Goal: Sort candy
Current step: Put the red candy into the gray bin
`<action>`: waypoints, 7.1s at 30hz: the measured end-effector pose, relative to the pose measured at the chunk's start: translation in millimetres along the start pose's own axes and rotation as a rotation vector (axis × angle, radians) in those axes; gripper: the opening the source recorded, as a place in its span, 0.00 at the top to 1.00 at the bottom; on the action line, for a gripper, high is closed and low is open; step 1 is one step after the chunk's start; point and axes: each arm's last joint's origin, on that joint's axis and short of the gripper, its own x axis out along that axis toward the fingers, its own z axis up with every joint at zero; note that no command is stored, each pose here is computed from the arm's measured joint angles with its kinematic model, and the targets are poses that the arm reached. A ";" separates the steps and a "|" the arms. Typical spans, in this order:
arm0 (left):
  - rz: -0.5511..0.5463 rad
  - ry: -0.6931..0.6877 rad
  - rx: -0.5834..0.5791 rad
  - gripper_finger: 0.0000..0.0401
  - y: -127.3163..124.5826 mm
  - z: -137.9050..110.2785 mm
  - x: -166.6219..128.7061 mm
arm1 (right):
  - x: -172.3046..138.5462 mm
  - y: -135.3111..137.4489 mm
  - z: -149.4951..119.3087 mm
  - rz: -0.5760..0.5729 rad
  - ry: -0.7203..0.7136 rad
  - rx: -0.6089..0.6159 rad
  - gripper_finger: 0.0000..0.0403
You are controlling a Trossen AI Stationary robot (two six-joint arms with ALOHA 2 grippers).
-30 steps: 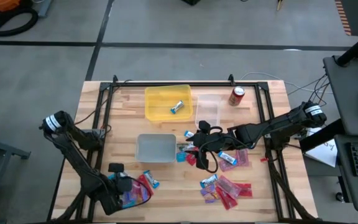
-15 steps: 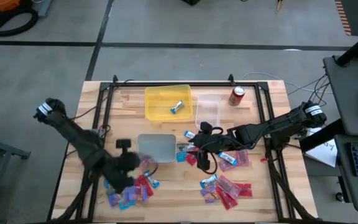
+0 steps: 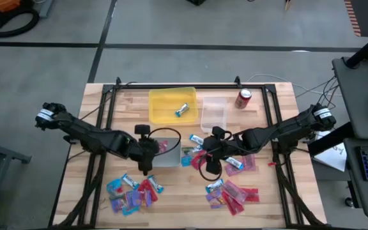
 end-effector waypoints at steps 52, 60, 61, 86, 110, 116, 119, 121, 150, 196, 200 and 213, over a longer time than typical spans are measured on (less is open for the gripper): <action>0.067 -0.775 -0.200 0.81 55.1 -78.9 -55.4 | 28.7 -13.5 -70.6 -0.249 0.834 0.504 0.47; 0.071 -0.762 -0.185 0.81 52.4 -76.8 -51.4 | 42.2 -11.1 -66.1 -0.165 0.723 0.210 0.47; 0.071 -0.765 -0.186 0.81 52.1 -76.1 -51.2 | 45.5 -8.8 -63.1 -0.123 0.678 0.132 0.47; 0.073 -0.732 -0.162 0.81 46.9 -71.5 -43.5 | 131.6 -21.8 -57.7 0.046 0.459 -0.329 0.50; 0.045 -0.715 -0.219 0.81 38.3 -61.6 -32.2 | 90.2 -20.2 -32.1 0.083 0.298 -0.268 0.98; 0.038 -0.694 -0.212 0.81 35.1 -60.1 -27.5 | 79.4 -20.2 -31.1 0.154 0.172 -0.242 0.98; 0.029 -0.693 -0.209 0.81 33.7 -58.8 -26.0 | 83.8 -20.5 -39.1 0.201 0.103 -0.248 0.98; 0.027 -0.696 -0.211 0.81 33.3 -57.9 -25.5 | 86.8 -21.0 -42.8 0.214 0.031 -0.236 0.98; -0.016 -0.730 -0.285 0.81 32.7 -54.3 -26.6 | 102.8 -31.5 -84.2 0.206 -0.011 -0.411 0.31; -0.017 -0.710 -0.283 0.81 43.8 -43.6 -51.3 | 61.4 -32.5 -21.5 0.253 -0.213 -0.032 0.96; -0.050 -0.655 -0.281 0.81 53.0 -34.3 -72.9 | 66.4 -29.0 4.4 0.136 -0.296 0.006 0.96; -0.411 -0.325 -0.338 0.81 55.1 -38.3 -103.1 | 128.2 -10.5 51.6 -0.016 -0.283 0.025 0.96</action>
